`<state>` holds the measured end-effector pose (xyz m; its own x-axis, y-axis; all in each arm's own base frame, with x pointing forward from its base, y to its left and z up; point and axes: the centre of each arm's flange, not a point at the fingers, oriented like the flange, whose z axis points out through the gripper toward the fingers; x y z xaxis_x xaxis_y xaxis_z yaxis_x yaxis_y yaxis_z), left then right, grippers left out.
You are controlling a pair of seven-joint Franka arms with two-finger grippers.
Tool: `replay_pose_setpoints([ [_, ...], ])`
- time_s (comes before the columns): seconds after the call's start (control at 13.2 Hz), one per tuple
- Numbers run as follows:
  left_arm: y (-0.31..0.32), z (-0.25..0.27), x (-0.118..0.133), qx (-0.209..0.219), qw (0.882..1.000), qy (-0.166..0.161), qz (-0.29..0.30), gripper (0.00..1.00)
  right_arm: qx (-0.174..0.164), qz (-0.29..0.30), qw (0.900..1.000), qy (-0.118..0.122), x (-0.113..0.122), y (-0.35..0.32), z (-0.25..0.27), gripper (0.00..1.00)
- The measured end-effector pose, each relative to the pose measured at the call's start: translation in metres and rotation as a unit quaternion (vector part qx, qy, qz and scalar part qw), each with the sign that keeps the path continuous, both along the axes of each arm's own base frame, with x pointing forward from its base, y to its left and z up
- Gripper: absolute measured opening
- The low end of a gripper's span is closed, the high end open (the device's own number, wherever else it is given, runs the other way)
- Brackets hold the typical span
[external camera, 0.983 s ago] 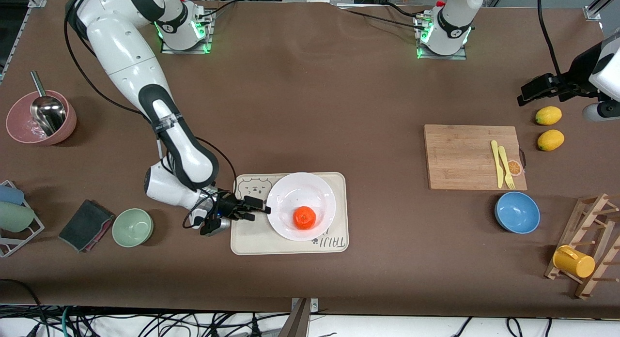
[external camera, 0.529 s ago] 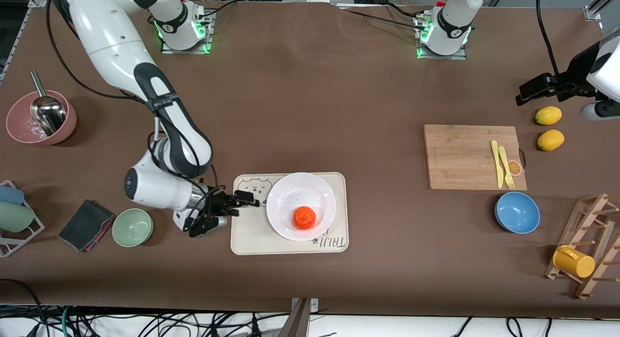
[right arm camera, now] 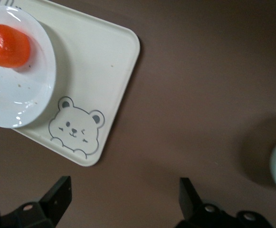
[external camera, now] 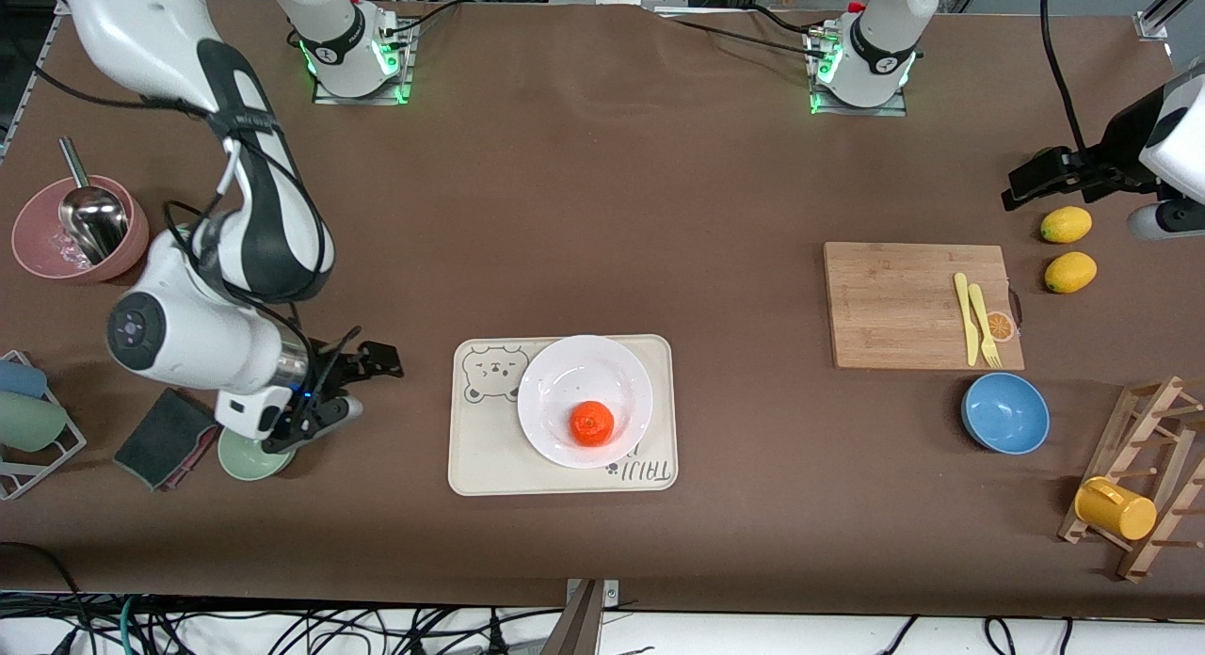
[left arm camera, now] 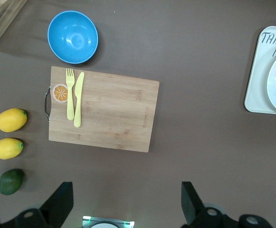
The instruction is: Place orange and plate with both arms
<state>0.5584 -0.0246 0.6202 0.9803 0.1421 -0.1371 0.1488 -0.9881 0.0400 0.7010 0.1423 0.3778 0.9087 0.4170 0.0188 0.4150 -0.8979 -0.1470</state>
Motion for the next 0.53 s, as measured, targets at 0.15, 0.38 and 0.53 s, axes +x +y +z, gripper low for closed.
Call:
replay_pose_setpoints([
  [0.15,0.0,-0.005,0.0,0.0,1.0,0.006,0.0,1.0,-0.043,-0.004,0.999,-0.003,-0.012,-0.029,0.053,1.0],
  [0.38,0.0,-0.01,0.0,0.0,1.0,0.011,0.0,1.0,-0.081,-0.046,0.996,0.007,-0.043,-0.061,0.127,1.0],
  [0.53,-0.003,-0.01,-0.001,0.0,1.0,0.011,-0.002,1.0,-0.088,-0.093,0.991,0.022,-0.069,-0.089,0.151,1.0],
])
